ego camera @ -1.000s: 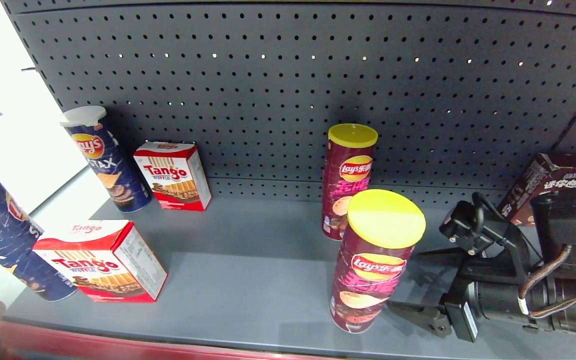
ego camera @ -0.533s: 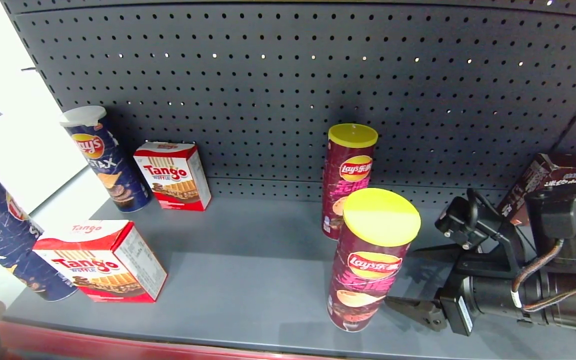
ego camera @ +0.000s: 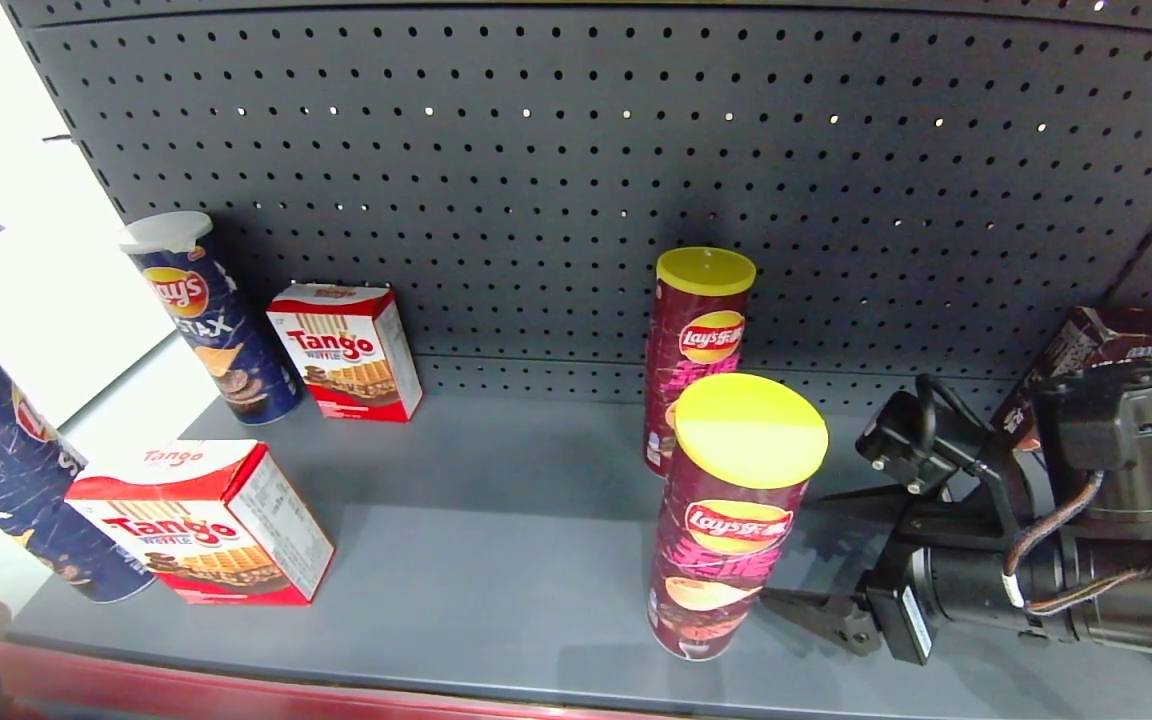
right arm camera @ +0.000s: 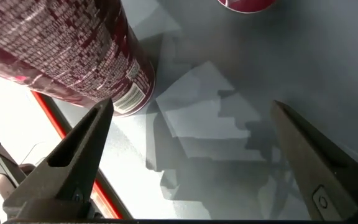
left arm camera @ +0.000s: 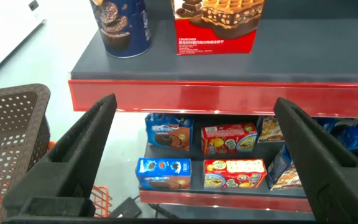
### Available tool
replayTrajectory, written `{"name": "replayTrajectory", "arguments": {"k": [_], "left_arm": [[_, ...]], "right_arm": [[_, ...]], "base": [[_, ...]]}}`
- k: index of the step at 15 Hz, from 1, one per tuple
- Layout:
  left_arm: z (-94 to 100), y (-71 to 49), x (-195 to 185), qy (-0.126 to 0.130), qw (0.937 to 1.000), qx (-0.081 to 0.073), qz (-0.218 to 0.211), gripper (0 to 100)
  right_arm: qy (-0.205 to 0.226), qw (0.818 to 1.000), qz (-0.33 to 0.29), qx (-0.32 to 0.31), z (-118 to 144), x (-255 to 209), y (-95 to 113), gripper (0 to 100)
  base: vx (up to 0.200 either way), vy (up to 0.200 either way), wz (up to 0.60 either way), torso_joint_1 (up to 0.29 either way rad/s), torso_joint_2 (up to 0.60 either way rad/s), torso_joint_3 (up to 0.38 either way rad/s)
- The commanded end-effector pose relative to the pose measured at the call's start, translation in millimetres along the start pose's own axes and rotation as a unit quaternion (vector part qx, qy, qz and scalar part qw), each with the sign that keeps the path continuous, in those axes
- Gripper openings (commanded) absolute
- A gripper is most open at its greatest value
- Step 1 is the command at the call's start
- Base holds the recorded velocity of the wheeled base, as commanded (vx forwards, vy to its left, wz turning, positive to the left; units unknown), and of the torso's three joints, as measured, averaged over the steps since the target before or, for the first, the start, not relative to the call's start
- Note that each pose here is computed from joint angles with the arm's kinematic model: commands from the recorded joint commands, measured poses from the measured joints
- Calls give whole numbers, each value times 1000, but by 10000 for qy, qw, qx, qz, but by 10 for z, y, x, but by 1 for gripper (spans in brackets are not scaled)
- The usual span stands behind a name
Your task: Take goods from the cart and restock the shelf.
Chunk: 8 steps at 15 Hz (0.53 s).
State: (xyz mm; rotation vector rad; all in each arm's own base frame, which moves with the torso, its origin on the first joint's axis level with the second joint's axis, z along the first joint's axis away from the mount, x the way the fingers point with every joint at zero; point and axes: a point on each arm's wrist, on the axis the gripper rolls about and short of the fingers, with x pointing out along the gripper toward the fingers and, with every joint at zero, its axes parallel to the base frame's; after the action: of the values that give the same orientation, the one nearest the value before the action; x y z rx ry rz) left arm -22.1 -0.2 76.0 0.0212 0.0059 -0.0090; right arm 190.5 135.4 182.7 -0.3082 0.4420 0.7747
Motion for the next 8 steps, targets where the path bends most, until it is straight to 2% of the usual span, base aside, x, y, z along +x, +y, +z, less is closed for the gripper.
{"name": "replayTrajectory", "arguments": {"k": [1, 8], "left_arm": [[0, 0, 1, 9, 10000, 1, -2, 100], [0, 0, 1, 9, 10000, 1, -2, 100]], "right_arm": [[-14, 10000, -32, 10, -2, -16, -13, 100], [-15, 10000, -25, 6, 14, 7, -16, 100]], "base": [[0, 0, 0, 0, 0, 0], [0, 0, 0, 0, 0, 0]]}}
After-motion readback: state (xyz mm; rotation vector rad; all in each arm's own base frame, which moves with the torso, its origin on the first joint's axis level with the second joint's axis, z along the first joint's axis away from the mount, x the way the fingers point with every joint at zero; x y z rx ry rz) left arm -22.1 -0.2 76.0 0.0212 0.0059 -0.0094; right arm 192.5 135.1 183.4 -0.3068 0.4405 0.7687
